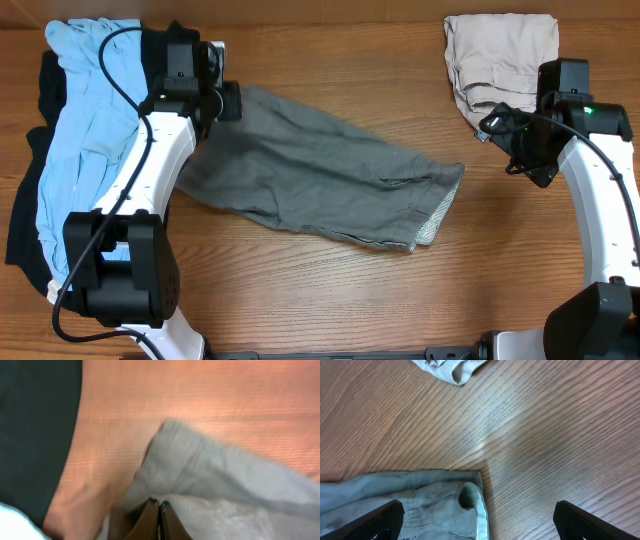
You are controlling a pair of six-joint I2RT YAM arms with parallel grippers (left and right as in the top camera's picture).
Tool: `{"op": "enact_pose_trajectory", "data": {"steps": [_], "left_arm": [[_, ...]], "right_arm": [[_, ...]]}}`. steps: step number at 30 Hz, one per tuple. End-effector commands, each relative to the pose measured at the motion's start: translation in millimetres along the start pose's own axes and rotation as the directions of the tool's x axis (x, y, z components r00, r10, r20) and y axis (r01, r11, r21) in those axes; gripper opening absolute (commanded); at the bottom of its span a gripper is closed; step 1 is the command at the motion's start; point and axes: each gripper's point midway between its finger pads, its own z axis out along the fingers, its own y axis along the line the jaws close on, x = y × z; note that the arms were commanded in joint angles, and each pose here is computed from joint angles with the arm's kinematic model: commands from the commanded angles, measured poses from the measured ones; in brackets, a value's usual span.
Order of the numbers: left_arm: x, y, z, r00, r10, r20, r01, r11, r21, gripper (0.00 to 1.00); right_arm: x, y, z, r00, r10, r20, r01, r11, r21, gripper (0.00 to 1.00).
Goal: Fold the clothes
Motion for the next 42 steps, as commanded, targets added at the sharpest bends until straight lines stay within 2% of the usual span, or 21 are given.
{"op": "enact_pose_trajectory", "data": {"steps": [1, 6, 14, 20, 22, 23, 24, 25, 27, 35, 42], "left_arm": [[-31.4, -16.1, -8.3, 0.994, 0.003, 0.113, -0.009, 0.999, 0.051, 0.04], [-42.0, -34.7, 9.9, 0.984, 0.028, 0.174, -0.042, 0.996, 0.079, 0.04], [-29.7, -72.9, 75.5, 0.973, 0.075, 0.22, -0.101, 0.989, 0.112, 0.04], [-25.8, -58.3, 103.4, 0.97, -0.002, 0.244, -0.012, 0.998, 0.055, 0.05], [-25.4, -51.5, 104.6, 0.97, -0.005, 0.243, -0.003, 0.999, 0.035, 0.1], [-25.3, -48.8, 104.6, 0.97, -0.007, 0.242, 0.0, 1.0, 0.028, 0.16], [-25.7, -47.1, 103.9, 0.97, -0.009, 0.241, 0.003, 1.0, 0.025, 0.32], [-25.7, -45.1, 102.7, 0.971, -0.01, 0.237, 0.005, 1.0, 0.021, 0.57], [-26.1, -41.0, 98.6, 0.975, -0.013, 0.224, 0.011, 1.0, 0.014, 0.98], [-26.0, -21.2, 53.2, 0.998, -0.019, 0.052, 0.022, 0.999, -0.046, 1.0], [2.0, 11.6, 8.7, 0.983, -0.042, -0.178, 0.017, 0.99, -0.141, 1.0]], "right_arm": [[-6.1, 6.9, -4.3, 1.0, -0.005, 0.022, 0.006, 1.0, -0.03, 1.0], [-11.2, 13.6, -4.8, 0.999, -0.006, 0.041, 0.009, 0.998, -0.062, 1.0], [-18.0, 18.1, -4.8, 0.998, -0.007, 0.067, 0.012, 0.997, -0.079, 1.0], [-17.1, 17.5, -4.7, 0.998, -0.007, 0.064, 0.012, 0.997, -0.077, 1.0], [-15.9, 16.4, -4.5, 0.998, -0.007, 0.059, 0.011, 0.997, -0.072, 1.0], [-15.4, 14.6, -4.4, 0.998, -0.006, 0.057, 0.009, 0.998, -0.064, 1.0], [-14.0, 13.9, -3.6, 0.999, -0.006, 0.051, 0.009, 0.998, -0.06, 1.0], [-11.4, 12.9, -3.1, 0.999, -0.006, 0.039, 0.008, 0.998, -0.057, 1.0], [-7.5, 10.4, -1.1, 1.0, -0.005, 0.019, 0.006, 0.999, -0.045, 1.0], [13.2, -1.1, 7.4, 0.996, 0.0, -0.084, 0.001, 1.0, 0.008, 1.0], [40.7, -3.1, 3.5, 0.977, -0.043, -0.208, 0.041, 0.999, -0.014, 1.0]]}}
